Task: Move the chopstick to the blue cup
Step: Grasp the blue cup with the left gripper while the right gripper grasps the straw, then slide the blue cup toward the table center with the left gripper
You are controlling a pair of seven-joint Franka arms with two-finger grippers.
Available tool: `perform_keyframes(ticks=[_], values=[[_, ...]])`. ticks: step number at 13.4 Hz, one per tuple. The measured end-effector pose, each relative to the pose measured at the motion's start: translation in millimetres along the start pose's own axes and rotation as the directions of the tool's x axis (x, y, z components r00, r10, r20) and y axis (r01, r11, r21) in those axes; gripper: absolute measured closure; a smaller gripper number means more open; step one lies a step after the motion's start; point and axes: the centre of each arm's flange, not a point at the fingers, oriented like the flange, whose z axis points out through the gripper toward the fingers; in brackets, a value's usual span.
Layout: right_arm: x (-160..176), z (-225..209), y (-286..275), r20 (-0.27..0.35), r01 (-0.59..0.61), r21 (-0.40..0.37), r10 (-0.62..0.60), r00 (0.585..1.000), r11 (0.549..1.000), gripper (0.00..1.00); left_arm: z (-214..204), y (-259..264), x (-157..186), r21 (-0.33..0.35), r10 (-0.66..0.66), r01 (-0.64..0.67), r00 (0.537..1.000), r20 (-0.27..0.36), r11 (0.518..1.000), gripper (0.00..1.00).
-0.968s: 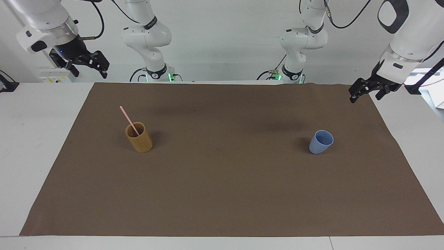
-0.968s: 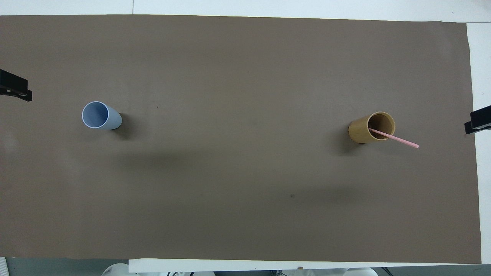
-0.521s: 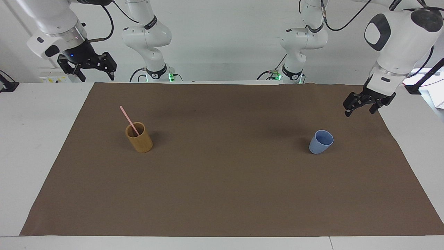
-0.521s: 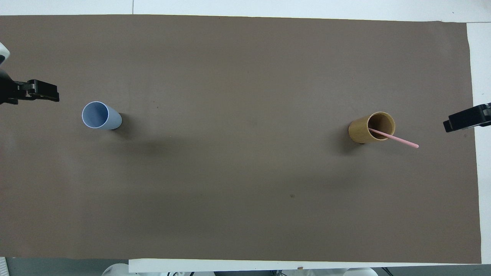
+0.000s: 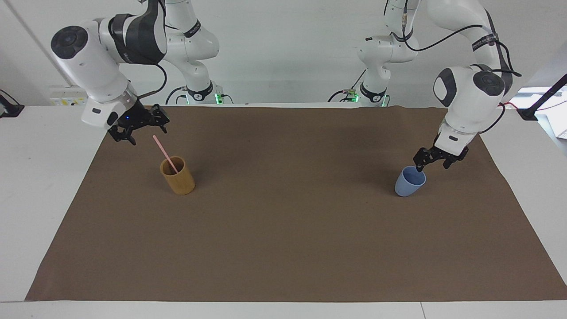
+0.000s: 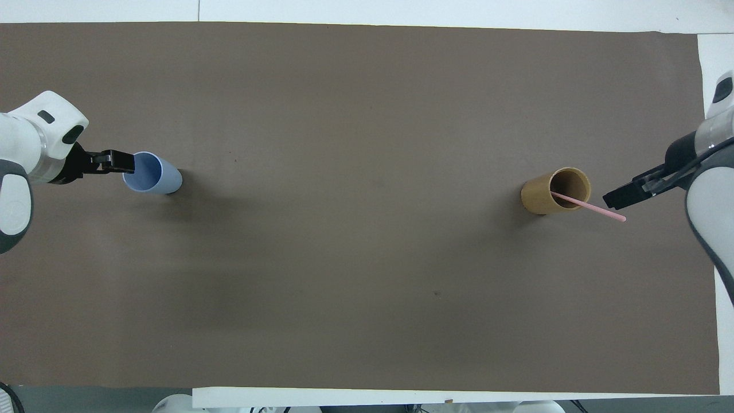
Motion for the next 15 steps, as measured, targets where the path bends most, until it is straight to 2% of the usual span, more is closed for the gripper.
perform_keyframes(ticks=[1, 2, 4, 5, 7, 8, 9, 11, 14, 15], values=[[-2, 21, 0, 0.011, -0.001, 0.006, 0.001, 1.000, 1.000, 0.00, 8, 1, -1, 0.000, -0.014, 0.014, 1.000, 0.007, 1.000, 0.05], [-4, 41, 0, 0.021, -0.003, 0.011, 0.003, 1.000, 1.000, 0.03, 14, 1, -1, 0.001, -0.037, 0.037, 0.999, 0.015, 0.999, 0.22], [-10, 70, -2, 0.039, -0.005, 0.020, 0.004, 0.999, 1.000, 0.07, 24, 5, 2, 0.000, -0.063, 0.063, 0.998, 0.011, 0.998, 0.45], [-11, 75, -2, 0.044, -0.004, 0.023, 0.003, 0.999, 1.000, 0.10, 26, 6, 3, 0.000, -0.069, 0.069, 0.998, 0.007, 0.998, 0.63], [-13, 73, -3, 0.040, -0.004, 0.022, 0.003, 0.999, 1.000, 0.15, 25, 11, 4, -0.002, -0.072, 0.072, 0.997, 0.000, 0.997, 0.83], [-14, 71, -4, 0.036, -0.003, 0.021, 0.003, 0.999, 1.000, 0.20, 21, 22, 5, -0.009, -0.082, 0.082, 0.997, -0.014, 0.997, 0.95], [-15, 70, -4, 0.036, -0.003, 0.022, 0.002, 0.999, 1.000, 0.27, 16, 41, 5, -0.017, -0.106, 0.105, 0.994, -0.033, 0.994, 0.95], [-17, 69, -5, 0.047, -0.002, 0.028, 0.001, 0.999, 1.000, 0.29, 11, 112, 0, -0.044, -0.151, 0.149, 0.987, -0.056, 0.988, 0.95], [-17, 64, -5, 0.045, 0.004, 0.027, -0.005, 0.999, 1.000, 0.32, 19, 255, -29, -0.075, -0.188, 0.185, 0.981, -0.042, 0.980, 0.95], [-16, 63, -5, 0.044, 0.005, 0.027, -0.006, 0.999, 1.000, 0.34, 18, 288, -38, -0.083, -0.184, 0.180, 0.982, -0.045, 0.980, 0.95]])
